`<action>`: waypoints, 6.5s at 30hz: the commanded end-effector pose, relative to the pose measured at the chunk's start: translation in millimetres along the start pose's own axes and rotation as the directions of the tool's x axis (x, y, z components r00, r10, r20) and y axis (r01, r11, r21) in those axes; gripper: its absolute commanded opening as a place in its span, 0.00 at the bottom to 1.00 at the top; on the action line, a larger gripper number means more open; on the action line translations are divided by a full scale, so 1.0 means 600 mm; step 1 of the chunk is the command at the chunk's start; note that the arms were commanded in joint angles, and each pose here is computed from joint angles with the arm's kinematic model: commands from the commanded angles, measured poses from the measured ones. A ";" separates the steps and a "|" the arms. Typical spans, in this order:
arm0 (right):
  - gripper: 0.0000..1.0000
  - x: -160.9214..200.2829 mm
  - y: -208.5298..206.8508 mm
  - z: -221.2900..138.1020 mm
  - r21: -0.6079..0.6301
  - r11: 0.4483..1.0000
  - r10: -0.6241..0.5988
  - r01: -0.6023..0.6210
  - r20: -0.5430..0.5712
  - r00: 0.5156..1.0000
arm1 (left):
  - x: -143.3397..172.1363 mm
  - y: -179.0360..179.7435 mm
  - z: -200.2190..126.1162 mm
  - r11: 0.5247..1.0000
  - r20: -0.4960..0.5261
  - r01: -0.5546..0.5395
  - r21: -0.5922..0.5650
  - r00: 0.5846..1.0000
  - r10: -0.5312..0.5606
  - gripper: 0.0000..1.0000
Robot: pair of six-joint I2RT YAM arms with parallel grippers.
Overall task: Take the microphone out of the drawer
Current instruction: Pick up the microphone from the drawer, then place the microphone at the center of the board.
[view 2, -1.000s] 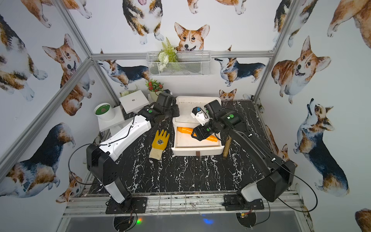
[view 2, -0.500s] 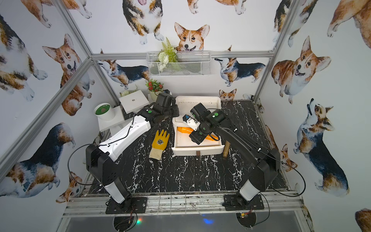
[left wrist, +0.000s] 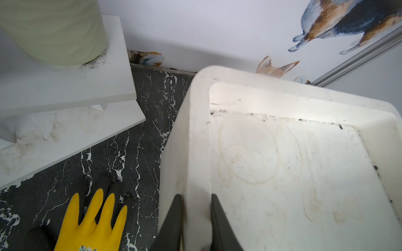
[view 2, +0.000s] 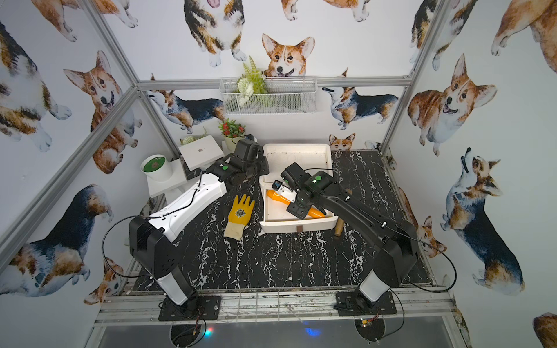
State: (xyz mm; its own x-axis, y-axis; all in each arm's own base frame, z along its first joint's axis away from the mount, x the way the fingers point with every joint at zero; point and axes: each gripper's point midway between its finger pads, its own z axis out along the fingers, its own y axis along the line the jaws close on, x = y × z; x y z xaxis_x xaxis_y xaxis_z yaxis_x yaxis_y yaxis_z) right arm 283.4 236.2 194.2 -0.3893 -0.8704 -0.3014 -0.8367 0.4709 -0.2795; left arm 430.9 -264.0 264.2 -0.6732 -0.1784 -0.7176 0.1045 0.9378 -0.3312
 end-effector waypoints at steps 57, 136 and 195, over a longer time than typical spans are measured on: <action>0.02 -0.026 -0.016 -0.121 0.084 0.996 -0.018 -0.014 0.376 0.926 | 0.051 0.036 0.015 0.997 -0.132 0.036 -0.067 0.990 -0.045 0.00; 0.11 0.370 -0.194 0.164 -0.144 -0.027 0.998 -0.989 0.057 -0.035 | 0.066 0.037 0.011 0.998 -0.150 0.047 -0.043 0.987 -0.053 0.00; 0.45 0.294 -0.219 -0.007 -0.229 0.184 0.961 -0.956 0.245 0.126 | 0.060 0.037 0.014 0.998 -0.155 0.043 -0.054 0.987 -0.051 0.02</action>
State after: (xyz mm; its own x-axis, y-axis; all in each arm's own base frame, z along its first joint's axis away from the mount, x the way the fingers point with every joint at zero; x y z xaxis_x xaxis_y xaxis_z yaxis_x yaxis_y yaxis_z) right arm 328.5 12.2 158.3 -0.7684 0.4254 -0.4781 0.1984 0.8686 0.4540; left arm 432.2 -263.7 262.7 -0.6812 -0.1670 -0.7128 0.1260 0.9324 -0.3389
